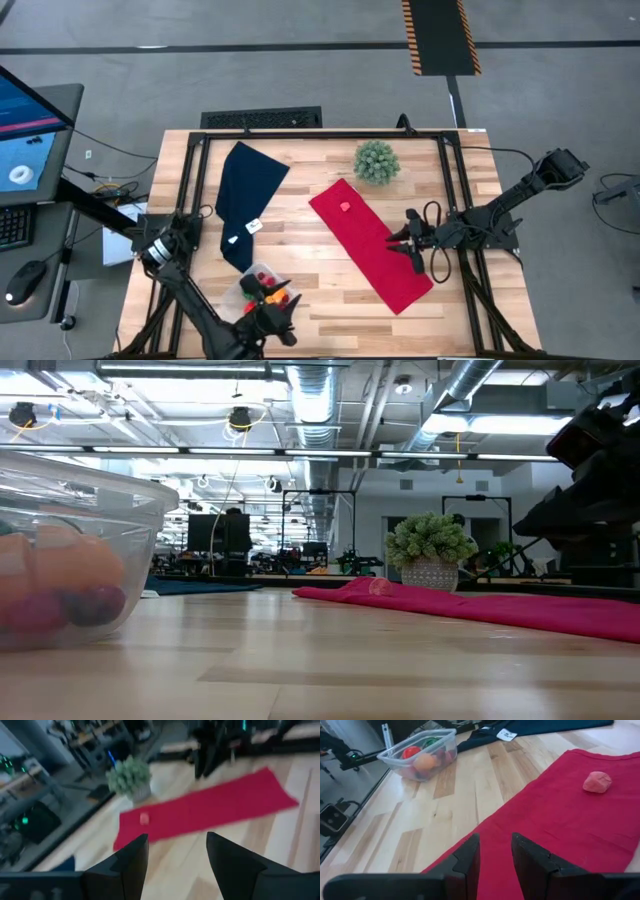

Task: Pick and placing Produce into tupperware
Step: Put the peach into the transparent bin

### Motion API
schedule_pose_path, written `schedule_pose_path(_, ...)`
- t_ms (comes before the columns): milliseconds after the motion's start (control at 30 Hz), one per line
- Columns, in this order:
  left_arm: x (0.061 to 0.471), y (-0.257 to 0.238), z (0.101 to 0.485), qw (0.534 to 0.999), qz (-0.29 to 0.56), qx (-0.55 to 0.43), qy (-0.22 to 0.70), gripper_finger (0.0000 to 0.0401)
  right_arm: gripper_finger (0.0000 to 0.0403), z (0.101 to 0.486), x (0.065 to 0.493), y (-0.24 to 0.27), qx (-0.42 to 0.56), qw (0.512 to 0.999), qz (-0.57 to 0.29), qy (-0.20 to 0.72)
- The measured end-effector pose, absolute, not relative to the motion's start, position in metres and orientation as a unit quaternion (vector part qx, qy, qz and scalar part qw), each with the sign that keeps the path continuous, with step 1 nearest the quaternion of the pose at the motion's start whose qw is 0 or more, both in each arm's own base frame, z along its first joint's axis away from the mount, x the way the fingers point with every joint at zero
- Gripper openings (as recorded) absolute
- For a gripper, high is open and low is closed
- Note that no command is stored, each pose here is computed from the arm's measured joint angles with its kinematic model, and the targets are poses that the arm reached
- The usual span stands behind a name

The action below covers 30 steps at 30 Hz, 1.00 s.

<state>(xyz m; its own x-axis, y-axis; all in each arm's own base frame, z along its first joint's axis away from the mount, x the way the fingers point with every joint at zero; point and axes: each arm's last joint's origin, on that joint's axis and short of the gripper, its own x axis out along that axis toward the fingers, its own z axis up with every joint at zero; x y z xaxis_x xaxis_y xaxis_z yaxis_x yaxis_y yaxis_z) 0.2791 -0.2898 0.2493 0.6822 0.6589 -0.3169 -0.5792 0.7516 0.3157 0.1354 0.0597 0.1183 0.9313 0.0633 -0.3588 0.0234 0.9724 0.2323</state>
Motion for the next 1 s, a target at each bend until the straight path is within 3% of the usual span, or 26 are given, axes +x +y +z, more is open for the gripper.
schedule_pose_path(167,0.299,-0.279,0.240,0.913,0.354,0.101,0.173,0.0192,0.0132,0.118,0.136,0.059,0.114,0.977,-0.008,0.180)
schedule_pose_path(300,0.330,-0.274,0.228,0.914,0.341,0.092,0.201,0.0192,0.0134,0.119,0.136,0.058,0.113,0.978,-0.017,0.177)
schedule_pose_path(400,0.364,-0.276,0.227,0.931,0.260,0.080,0.243,0.0192,0.0134,0.119,0.136,0.057,0.113,0.978,-0.020,0.177)
schedule_pose_path(567,0.410,-0.272,0.241,0.968,0.002,0.073,0.239,0.0192,0.0132,0.119,0.136,0.057,0.113,0.977,-0.019,0.177)
schedule_pose_path(733,0.430,-0.233,0.253,0.966,0.001,0.087,0.245,0.0192,0.0134,0.118,0.134,0.060,0.114,0.977,-0.008,0.180)
schedule_pose_path(900,0.449,-0.194,0.277,0.970,-0.107,0.070,0.207,0.0192,0.0133,0.118,0.134,0.061,0.107,0.977,-0.006,0.183)
schedule_pose_path(1000,0.453,-0.163,0.294,0.970,-0.123,0.070,0.199,0.0192,0.0132,0.117,0.134,0.060,0.106,0.977,-0.011,0.184)
